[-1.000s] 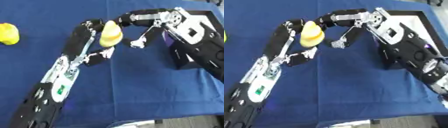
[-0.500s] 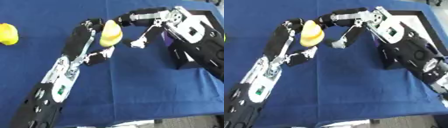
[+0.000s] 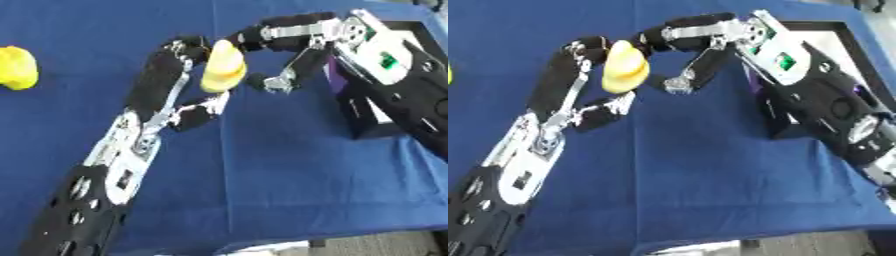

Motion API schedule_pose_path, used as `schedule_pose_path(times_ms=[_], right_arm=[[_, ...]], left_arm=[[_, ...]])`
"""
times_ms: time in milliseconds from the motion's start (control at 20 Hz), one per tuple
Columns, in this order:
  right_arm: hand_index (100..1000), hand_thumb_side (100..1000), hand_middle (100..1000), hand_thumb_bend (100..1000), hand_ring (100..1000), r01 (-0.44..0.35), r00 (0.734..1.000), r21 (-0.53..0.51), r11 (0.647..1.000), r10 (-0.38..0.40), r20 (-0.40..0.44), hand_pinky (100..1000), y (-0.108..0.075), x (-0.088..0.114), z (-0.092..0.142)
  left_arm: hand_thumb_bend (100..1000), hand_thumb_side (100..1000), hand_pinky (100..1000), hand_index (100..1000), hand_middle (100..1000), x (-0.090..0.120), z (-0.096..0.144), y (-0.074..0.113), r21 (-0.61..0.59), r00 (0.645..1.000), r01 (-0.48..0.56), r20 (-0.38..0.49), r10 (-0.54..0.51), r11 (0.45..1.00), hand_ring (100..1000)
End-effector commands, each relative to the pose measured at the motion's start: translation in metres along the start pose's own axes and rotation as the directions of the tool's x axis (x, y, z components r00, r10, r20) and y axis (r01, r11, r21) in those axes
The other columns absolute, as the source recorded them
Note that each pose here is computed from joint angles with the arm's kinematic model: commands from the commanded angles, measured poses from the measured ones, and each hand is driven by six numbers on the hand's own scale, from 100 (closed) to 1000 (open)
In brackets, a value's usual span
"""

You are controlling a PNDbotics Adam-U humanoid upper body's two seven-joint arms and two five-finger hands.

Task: Pick up the objects with one hand, pass them to the other hand, and then place them into the box on the other side of the table.

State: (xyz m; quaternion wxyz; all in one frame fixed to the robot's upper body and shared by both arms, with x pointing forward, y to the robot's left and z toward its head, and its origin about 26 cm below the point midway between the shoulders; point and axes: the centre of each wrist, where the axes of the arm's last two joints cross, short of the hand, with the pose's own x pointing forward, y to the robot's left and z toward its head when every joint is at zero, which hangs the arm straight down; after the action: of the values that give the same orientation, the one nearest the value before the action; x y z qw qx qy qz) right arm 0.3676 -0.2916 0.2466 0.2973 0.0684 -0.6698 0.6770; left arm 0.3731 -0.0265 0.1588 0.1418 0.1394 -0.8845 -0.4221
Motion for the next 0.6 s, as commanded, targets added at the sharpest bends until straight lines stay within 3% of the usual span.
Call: schedule_pose_path(times_ms=[50,600], right_arm=[[1000,350,850,100,1000,-0.169,0.971,0.07,0.983,0.154,0.183,929,-0.01,0.044,-0.024],[1000,304,933,100,1000,-0.17,0.974,0.053,0.984,0.159,0.163,946,-0.013,0.042,-0.021]], left_arm=[[100,166,728,569,507,0.021,-0.018,-0.008,-0.002,0.998,-0.016,0.057,0.016,1.0,562],[100,156,726,565,509,0.033,-0.023,-0.001,0.005,0.993,-0.023,0.118,0.023,1.0,562]])
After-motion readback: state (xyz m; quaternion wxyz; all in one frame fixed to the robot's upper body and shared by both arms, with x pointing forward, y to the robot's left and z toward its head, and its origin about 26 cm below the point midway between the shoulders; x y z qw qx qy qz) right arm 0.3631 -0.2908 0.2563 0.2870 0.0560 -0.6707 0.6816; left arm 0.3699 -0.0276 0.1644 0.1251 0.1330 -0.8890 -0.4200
